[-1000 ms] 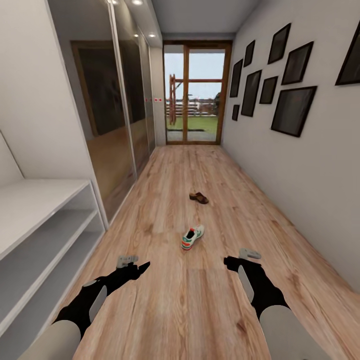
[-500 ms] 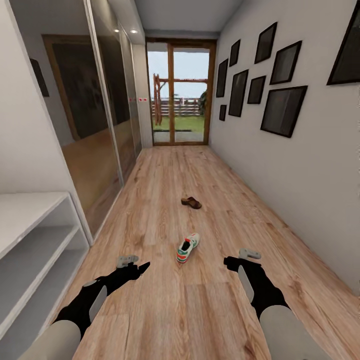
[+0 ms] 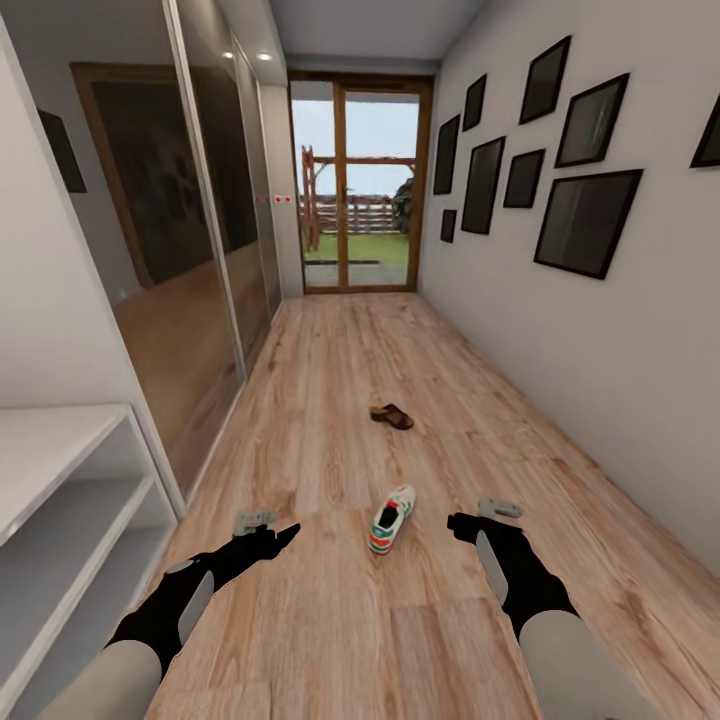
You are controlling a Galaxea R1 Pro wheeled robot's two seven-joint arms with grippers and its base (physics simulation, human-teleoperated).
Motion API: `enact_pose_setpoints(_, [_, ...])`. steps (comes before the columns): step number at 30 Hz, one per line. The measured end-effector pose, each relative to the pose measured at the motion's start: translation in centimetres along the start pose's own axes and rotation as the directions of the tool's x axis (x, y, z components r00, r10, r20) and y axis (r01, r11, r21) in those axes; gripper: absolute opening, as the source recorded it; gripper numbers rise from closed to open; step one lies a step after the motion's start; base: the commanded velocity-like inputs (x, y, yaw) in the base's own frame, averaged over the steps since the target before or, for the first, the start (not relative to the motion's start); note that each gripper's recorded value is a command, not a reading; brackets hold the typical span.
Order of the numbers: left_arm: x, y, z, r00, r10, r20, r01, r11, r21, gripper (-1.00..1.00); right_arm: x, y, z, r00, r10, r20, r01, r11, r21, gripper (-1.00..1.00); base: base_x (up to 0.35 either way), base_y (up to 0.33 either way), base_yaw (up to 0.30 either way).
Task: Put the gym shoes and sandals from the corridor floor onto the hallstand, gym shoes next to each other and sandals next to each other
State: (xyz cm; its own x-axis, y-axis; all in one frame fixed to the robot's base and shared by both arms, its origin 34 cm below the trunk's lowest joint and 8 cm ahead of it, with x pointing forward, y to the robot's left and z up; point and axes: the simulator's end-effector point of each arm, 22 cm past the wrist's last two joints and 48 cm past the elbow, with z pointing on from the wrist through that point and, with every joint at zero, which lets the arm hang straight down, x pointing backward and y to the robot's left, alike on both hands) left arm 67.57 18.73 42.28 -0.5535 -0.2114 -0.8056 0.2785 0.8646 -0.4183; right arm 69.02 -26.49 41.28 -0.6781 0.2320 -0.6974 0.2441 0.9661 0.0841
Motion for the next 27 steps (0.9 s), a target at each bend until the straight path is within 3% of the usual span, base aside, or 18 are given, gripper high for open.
enact_pose_setpoints(17, [0.0,-0.01,0.0,1.0,0.0,0.0,0.0,1.0,0.0,1.0,0.01,-0.02,0.0,1.0,0.001,-0.001,-0.001,1.0,0.0,1.0,0.3,0.189,-0.008])
enact_pose_setpoints(27, [0.02,-0.09,0.04,1.0,0.0,0.0,0.0,1.0,0.001,1.0,0.01,-0.04,0.0,1.0,0.001,-0.001,-0.001,1.0,0.0,1.0,0.309,0.176,-0.207])
